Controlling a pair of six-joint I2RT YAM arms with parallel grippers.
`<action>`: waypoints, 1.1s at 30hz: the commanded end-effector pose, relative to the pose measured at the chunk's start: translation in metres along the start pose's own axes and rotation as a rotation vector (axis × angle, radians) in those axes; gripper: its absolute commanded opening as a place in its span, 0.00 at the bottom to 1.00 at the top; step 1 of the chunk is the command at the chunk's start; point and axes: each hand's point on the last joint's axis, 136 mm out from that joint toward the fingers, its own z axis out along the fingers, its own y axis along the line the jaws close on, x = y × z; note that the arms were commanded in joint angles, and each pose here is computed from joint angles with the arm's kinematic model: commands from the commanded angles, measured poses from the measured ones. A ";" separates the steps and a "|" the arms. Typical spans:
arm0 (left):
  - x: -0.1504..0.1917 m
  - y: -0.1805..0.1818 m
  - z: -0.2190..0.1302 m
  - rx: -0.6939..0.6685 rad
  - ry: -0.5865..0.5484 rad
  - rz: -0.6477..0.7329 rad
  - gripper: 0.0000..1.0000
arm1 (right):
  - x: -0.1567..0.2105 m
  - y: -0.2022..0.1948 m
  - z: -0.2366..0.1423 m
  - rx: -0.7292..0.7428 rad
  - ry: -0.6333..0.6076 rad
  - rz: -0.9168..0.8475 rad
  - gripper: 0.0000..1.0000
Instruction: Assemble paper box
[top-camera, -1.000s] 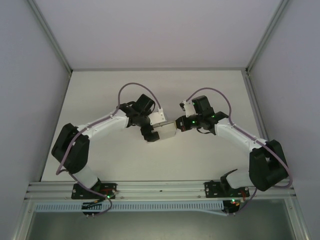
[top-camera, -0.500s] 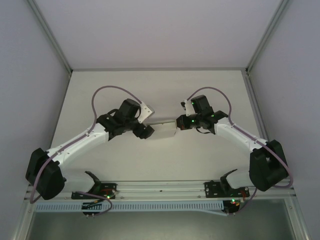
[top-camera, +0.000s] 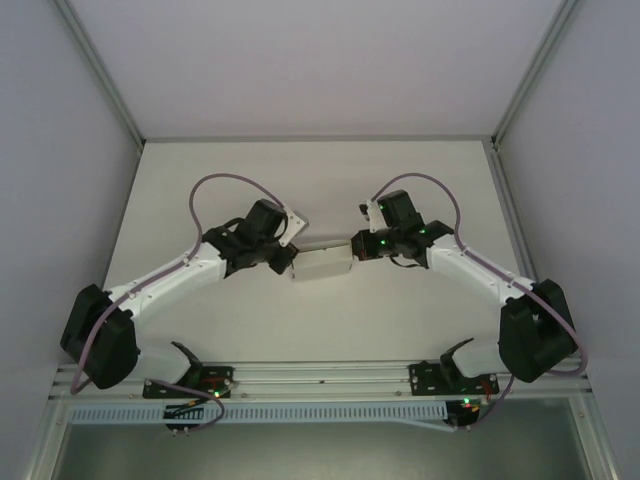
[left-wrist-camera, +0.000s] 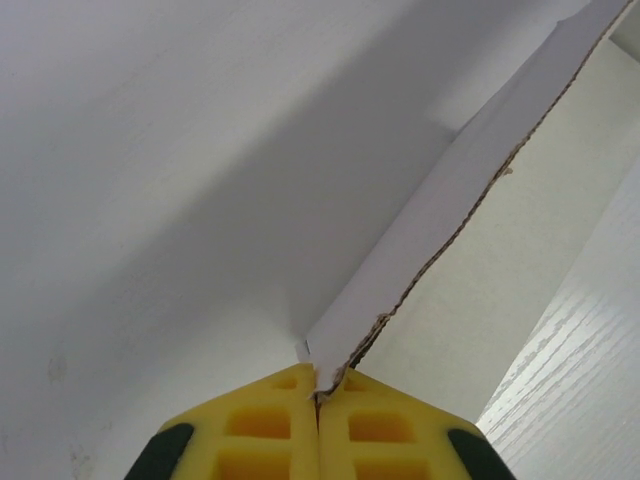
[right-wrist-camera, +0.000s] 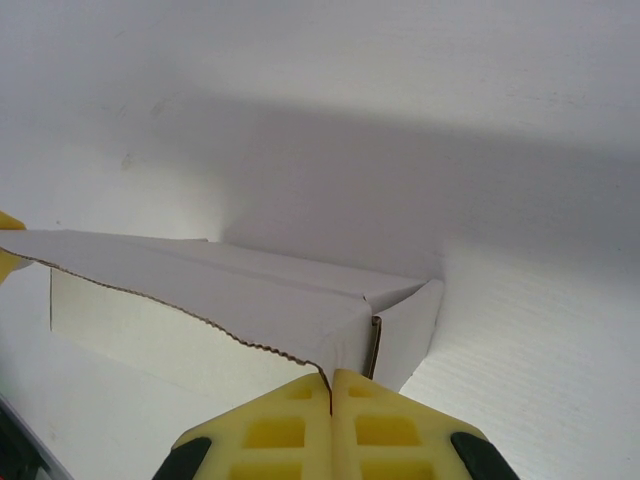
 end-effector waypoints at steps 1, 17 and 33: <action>-0.012 0.001 0.001 0.008 -0.020 -0.110 0.00 | 0.009 -0.009 0.004 0.104 0.025 0.046 0.00; -0.010 0.000 0.020 0.016 -0.048 -0.562 0.00 | 0.037 0.000 0.022 0.171 -0.093 0.226 0.00; 0.057 -0.050 0.046 0.043 -0.216 -0.286 0.00 | 0.051 0.002 0.025 0.055 -0.203 0.055 0.00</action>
